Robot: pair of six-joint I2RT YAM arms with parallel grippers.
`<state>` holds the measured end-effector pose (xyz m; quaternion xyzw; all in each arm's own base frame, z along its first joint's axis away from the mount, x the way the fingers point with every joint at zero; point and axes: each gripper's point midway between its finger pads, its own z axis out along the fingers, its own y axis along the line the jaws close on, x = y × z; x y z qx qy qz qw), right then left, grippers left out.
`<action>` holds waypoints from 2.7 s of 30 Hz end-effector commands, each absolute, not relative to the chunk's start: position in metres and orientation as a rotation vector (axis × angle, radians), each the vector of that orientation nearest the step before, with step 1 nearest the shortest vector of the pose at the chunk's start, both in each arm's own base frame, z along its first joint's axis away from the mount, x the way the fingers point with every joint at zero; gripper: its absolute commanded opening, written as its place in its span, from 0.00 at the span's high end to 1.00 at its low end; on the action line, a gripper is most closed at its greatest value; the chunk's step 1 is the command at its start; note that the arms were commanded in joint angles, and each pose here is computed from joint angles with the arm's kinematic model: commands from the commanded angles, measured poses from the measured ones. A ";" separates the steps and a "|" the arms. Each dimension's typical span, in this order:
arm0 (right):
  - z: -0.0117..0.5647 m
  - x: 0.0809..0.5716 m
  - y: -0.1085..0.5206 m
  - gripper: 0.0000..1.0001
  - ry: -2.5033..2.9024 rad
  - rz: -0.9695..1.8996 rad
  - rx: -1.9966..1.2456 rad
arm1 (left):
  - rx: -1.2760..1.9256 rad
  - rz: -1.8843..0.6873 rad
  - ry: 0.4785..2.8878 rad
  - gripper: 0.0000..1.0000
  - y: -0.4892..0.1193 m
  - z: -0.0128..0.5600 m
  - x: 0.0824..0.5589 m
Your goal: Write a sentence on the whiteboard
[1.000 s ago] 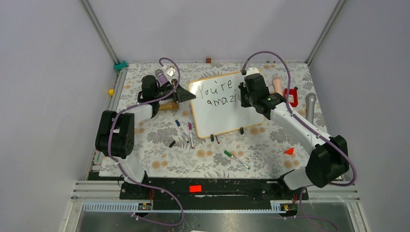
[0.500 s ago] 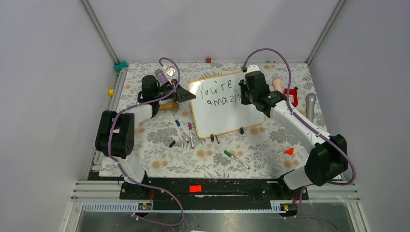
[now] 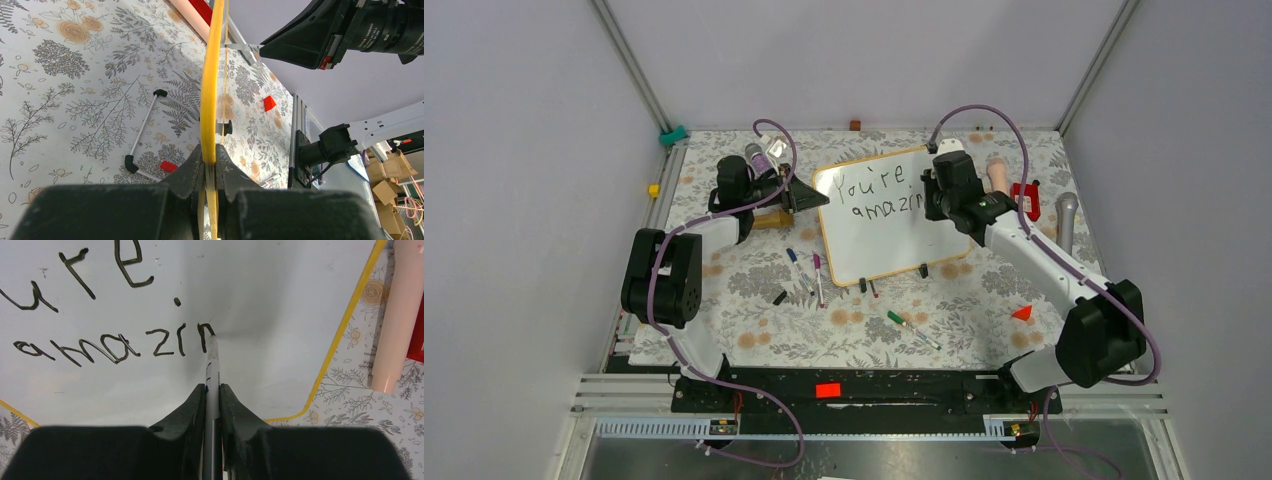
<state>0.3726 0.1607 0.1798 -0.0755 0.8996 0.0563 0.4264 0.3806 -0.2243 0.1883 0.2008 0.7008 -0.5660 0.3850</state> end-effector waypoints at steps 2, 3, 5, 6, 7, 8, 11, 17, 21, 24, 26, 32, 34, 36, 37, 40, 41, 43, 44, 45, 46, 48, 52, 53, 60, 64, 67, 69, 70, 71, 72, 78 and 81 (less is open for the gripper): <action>0.171 0.364 0.151 1.00 2.268 0.126 -0.168 | 0.654 -1.407 1.675 1.00 -0.228 0.205 0.381; 0.171 0.363 0.150 1.00 2.269 0.125 -0.167 | 0.654 -1.406 1.675 1.00 -0.228 0.205 0.381; 0.170 0.362 0.149 1.00 2.269 0.120 -0.166 | 0.652 -1.407 1.677 1.00 -0.228 0.204 0.381; 0.172 0.362 0.149 1.00 2.265 0.122 -0.166 | 0.652 -1.406 1.676 1.00 -0.228 0.204 0.381; 0.174 0.363 0.148 1.00 2.259 0.119 -0.164 | 0.652 -1.405 1.675 1.00 -0.228 0.205 0.382; 0.177 0.363 0.149 1.00 2.252 0.121 -0.162 | 0.652 -1.405 1.676 1.00 -0.228 0.204 0.382; 0.192 0.366 0.149 1.00 2.225 0.130 -0.145 | 0.648 -1.404 1.678 1.00 -0.228 0.205 0.382; 0.218 0.365 0.147 1.00 2.161 0.177 -0.113 | 0.648 -1.404 1.676 1.00 -0.228 0.207 0.383; 0.216 0.366 0.141 1.00 2.166 0.170 -0.095 | 0.646 -1.405 1.678 1.00 -0.228 0.207 0.383; 0.215 0.369 0.139 1.00 2.166 0.172 -0.089 | 0.646 -1.406 1.679 1.00 -0.228 0.206 0.383; 0.215 0.372 0.138 1.00 2.168 0.175 -0.085 | 0.648 -1.406 1.677 1.00 -0.228 0.206 0.383; 0.217 0.379 0.141 1.00 2.160 0.198 -0.080 | 0.645 -1.406 1.680 1.00 -0.228 0.205 0.383; 0.217 0.380 0.143 1.00 2.163 0.214 -0.085 | 0.646 -1.405 1.679 1.00 -0.228 0.205 0.383; 0.216 0.381 0.145 1.00 2.166 0.221 -0.089 | 0.646 -1.405 1.679 1.00 -0.228 0.205 0.382; 0.216 0.381 0.145 1.00 2.167 0.224 -0.091 | 0.646 -1.404 1.678 1.00 -0.228 0.205 0.382; 0.215 0.383 0.146 1.00 2.171 0.225 -0.091 | 0.648 -1.405 1.676 1.00 -0.228 0.205 0.382; 0.215 0.383 0.147 1.00 2.173 0.225 -0.090 | 0.650 -1.408 1.678 1.00 -0.229 0.205 0.381; 0.216 0.385 0.146 1.00 2.168 0.219 -0.089 | 0.648 -1.406 1.678 1.00 -0.228 0.205 0.381; 0.217 0.387 0.146 1.00 2.167 0.215 -0.090 | 0.649 -1.408 1.678 1.00 -0.228 0.205 0.381; 0.217 0.388 0.146 1.00 2.167 0.214 -0.089 | 0.651 -1.409 1.677 1.00 -0.228 0.205 0.381; 0.217 0.389 0.146 1.00 2.166 0.210 -0.088 | 0.651 -1.408 1.678 1.00 -0.228 0.204 0.381; 0.217 0.391 0.146 1.00 2.166 0.208 -0.087 | 0.652 -1.408 1.677 1.00 -0.228 0.205 0.380; 0.215 0.393 0.147 1.00 2.171 0.204 -0.087 | 0.653 -1.404 1.675 1.00 -0.228 0.205 0.381; 0.214 0.394 0.148 1.00 2.175 0.205 -0.089 | 0.655 -1.407 1.674 1.00 -0.228 0.206 0.380; 0.207 0.394 0.153 1.00 2.196 0.230 -0.107 | 0.655 -1.406 1.675 1.00 -0.228 0.205 0.380; 0.203 0.389 0.157 1.00 2.206 0.260 -0.125 | 0.655 -1.405 1.675 1.00 -0.228 0.205 0.380; 0.199 0.385 0.158 1.00 2.216 0.273 -0.130 | 0.654 -1.405 1.675 1.00 -0.228 0.205 0.380; 0.195 0.382 0.158 1.00 2.227 0.283 -0.134 | 0.653 -1.404 1.675 1.00 -0.228 0.206 0.381; 0.193 0.380 0.159 1.00 2.232 0.287 -0.135 | 0.653 -1.404 1.676 1.00 -0.228 0.205 0.381; 0.192 0.379 0.158 1.00 2.236 0.287 -0.134 | 0.652 -1.404 1.677 1.00 -0.228 0.205 0.381; 0.190 0.377 0.158 1.00 2.241 0.287 -0.134 | 0.653 -1.405 1.677 1.00 -0.228 0.205 0.381; 0.181 0.370 0.150 1.00 2.263 0.250 -0.128 | 0.652 -1.407 1.678 1.00 -0.228 0.205 0.381; 0.181 0.370 0.145 1.00 2.264 0.218 -0.123 | 0.650 -1.407 1.681 1.00 -0.228 0.204 0.381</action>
